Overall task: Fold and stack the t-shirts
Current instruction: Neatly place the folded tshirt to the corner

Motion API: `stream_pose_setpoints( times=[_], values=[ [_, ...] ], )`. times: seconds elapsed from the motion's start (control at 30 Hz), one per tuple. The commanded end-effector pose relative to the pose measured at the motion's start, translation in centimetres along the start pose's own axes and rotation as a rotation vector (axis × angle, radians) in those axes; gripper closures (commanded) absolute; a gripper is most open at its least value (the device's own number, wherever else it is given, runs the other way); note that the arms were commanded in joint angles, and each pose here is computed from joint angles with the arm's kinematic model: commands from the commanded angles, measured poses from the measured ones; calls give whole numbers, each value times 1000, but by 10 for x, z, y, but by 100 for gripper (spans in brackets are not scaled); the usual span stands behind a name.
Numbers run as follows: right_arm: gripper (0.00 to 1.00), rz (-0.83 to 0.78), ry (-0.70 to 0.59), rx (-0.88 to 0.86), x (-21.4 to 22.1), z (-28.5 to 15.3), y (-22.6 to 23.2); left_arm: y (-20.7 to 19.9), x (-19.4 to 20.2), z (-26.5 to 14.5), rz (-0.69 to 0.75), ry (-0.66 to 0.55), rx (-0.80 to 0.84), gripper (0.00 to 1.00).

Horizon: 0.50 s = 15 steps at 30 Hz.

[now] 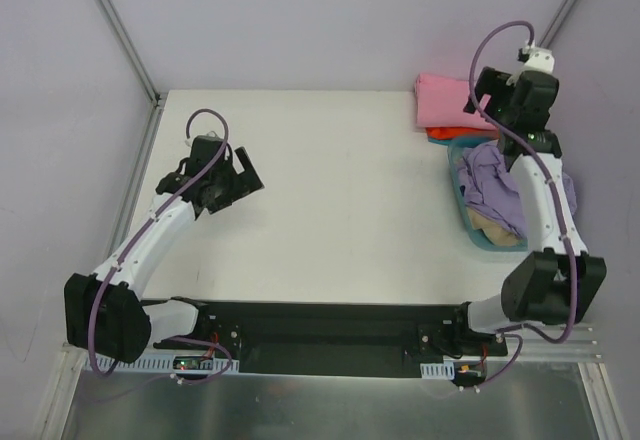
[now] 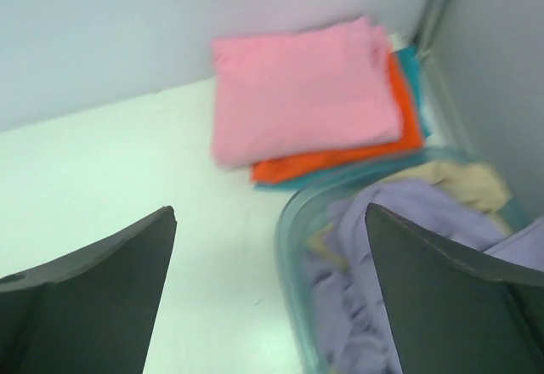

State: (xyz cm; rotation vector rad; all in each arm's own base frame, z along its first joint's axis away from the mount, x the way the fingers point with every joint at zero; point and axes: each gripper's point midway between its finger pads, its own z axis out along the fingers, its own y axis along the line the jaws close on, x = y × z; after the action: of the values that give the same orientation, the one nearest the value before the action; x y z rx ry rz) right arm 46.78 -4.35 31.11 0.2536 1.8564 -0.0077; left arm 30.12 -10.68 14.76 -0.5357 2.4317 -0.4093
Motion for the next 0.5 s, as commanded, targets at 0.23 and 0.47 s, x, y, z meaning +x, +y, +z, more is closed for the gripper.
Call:
stream_pose_setpoints(
  times=[0.23, 0.47],
  values=[
    [3, 224, 358, -354, 217, -90, 113, -2, 7, -12, 31, -93, 142, 1],
    [3, 185, 321, -306, 255, -125, 87, 14, 27, -7, 12, -81, 132, 1]
  ],
)
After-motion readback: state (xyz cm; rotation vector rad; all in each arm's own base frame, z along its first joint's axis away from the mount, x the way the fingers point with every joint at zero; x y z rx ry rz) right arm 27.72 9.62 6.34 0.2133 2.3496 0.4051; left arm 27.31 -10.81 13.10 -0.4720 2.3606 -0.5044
